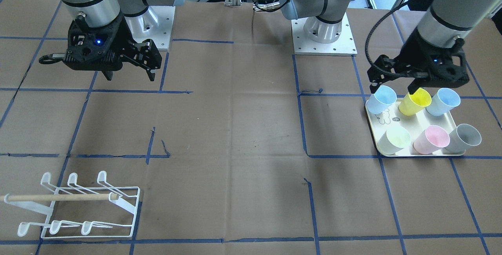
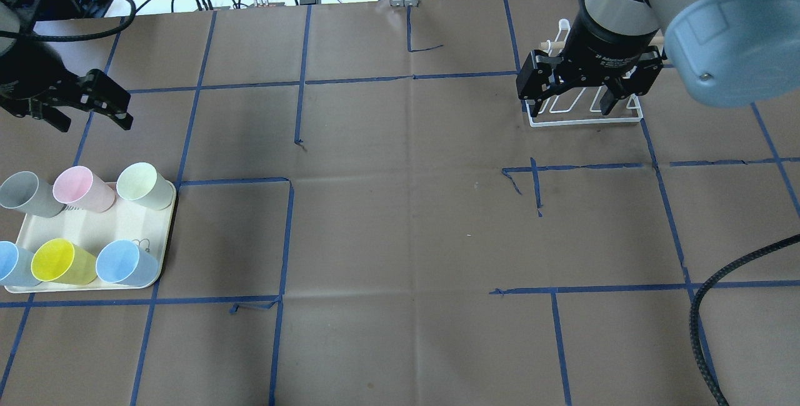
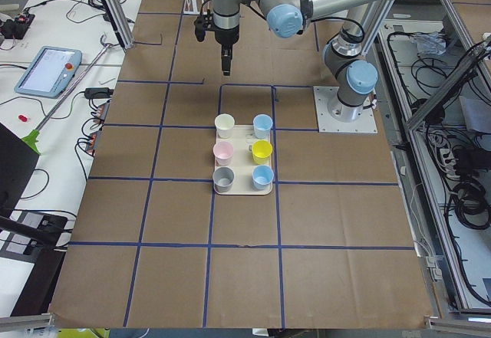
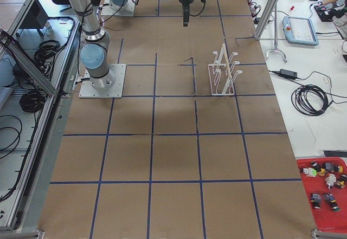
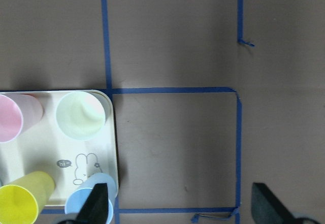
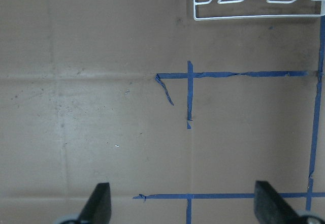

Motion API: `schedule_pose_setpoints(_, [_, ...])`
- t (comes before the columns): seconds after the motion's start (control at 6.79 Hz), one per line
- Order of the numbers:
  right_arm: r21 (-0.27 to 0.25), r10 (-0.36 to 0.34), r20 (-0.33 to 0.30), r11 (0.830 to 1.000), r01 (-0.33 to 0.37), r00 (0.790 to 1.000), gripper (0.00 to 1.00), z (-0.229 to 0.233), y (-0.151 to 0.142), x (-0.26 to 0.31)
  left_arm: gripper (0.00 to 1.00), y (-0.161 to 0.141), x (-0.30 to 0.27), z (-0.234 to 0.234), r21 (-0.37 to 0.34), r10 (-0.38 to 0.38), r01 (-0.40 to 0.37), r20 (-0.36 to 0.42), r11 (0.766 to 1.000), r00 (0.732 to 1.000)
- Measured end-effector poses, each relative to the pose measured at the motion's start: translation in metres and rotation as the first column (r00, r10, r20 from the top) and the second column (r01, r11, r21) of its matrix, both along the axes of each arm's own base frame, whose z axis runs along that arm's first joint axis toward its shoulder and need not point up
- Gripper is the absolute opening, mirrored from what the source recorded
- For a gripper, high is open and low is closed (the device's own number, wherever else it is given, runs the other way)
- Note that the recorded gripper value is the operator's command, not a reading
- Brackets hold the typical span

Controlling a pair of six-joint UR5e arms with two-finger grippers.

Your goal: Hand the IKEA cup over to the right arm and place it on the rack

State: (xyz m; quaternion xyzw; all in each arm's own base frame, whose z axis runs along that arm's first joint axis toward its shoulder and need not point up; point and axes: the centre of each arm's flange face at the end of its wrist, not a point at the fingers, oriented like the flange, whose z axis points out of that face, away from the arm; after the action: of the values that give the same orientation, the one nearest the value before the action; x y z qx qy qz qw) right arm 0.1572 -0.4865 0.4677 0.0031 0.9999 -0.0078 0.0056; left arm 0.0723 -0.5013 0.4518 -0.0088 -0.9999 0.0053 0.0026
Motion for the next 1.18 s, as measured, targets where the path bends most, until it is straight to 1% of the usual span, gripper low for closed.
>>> schedule_pose_setpoints(0.29, [0.002,0.007,-0.001,1.0,-0.007,1.0,1.0,-0.001,0.0,0.0,1.0,0.0,0.02,-0.025,0.031,0.006,-0.006,-0.017,1.0,1.0])
schedule_pose_setpoints(0.59, [0.007,0.004,0.0,1.0,-0.004,1.0,1.0,-0.003,-0.001,0.0,0.97,-0.011,0.027,-0.059,0.034,0.012,-0.011,-0.024,0.999,1.0])
schedule_pose_setpoints(0.88, [0.008,-0.001,0.0,1.0,0.001,1.0,1.0,-0.004,-0.002,0.0,0.99,-0.018,0.03,-0.105,0.003,0.012,-0.012,-0.007,1.0,1.0])
schedule_pose_setpoints(1.18, [0.009,-0.001,0.001,1.0,0.001,1.0,1.0,-0.004,-0.002,0.0,0.99,-0.006,0.025,-0.156,-0.031,0.02,-0.019,0.011,0.999,1.0])
